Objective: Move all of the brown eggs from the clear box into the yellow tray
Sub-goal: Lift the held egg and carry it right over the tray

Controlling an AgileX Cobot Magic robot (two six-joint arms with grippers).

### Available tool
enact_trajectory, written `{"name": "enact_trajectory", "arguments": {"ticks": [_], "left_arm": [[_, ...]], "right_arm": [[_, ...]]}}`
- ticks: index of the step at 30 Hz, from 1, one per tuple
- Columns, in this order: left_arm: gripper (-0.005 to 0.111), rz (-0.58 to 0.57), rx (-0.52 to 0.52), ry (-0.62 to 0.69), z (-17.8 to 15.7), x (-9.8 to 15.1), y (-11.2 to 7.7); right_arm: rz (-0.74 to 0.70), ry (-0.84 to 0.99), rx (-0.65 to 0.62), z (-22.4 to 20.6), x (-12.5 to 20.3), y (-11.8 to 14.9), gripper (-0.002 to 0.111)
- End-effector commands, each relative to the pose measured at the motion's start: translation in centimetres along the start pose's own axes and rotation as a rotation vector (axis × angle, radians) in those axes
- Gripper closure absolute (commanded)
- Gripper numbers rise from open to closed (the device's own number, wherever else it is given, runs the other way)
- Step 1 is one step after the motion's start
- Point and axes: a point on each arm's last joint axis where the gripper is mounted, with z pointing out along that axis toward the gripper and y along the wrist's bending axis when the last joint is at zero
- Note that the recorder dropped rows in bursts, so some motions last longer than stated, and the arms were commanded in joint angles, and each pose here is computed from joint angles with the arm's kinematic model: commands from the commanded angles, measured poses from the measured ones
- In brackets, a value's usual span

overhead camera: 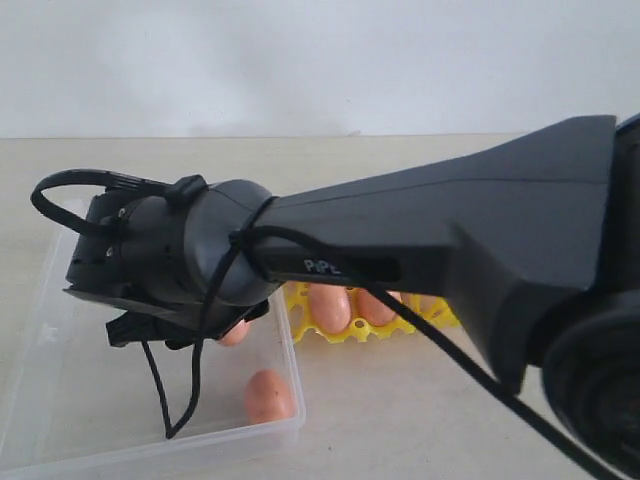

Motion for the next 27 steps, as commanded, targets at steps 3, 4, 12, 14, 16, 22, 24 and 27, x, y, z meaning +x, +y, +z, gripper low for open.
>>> {"name": "enact_trajectory", "arguments": {"ticks": [3,4,12,14,16,22,24,27], "left_arm": [[0.111,-0.004,0.005,-0.007,0.0,-0.1,0.0],[0.111,-0.004,0.005,-0.007,0.0,-0.1,0.0],[0.111,-0.004,0.005,-0.007,0.0,-0.1,0.0],[0.111,-0.004,0.005,-0.007,0.0,-0.1,0.0],[0.111,-0.004,0.005,-0.007,0.0,-0.1,0.0],[0.111,-0.004,0.005,-0.007,0.0,-0.1,0.0],[0.111,-0.004,0.005,-0.007,0.0,-0.1,0.0],[0.111,-0.004,0.005,-0.007,0.0,-0.1,0.0]], "right_arm": [[0.016,-0.077,-0.022,-2.4,0.3,-2.1,0.108],[0.013,-0.088,-0.042,-2.7,0.3,-2.3,0.108],[0.0,-0.233,-0.07,-6.5,-1.6,-5.0,0.108],[-0.002,-0.273,-0.039,-7.5,-2.5,-6.4,0.108],[-0.002,-0.318,-0.026,-8.7,-3.2,-7.4,0.108],[0.047,-0.441,-0.008,-12.8,-5.0,-11.1,0.108],[0.067,-0.462,0.002,-13.8,-5.4,-12.4,0.108],[0.093,-0.481,0.018,-14.7,-5.7,-13.7,0.108]]}}
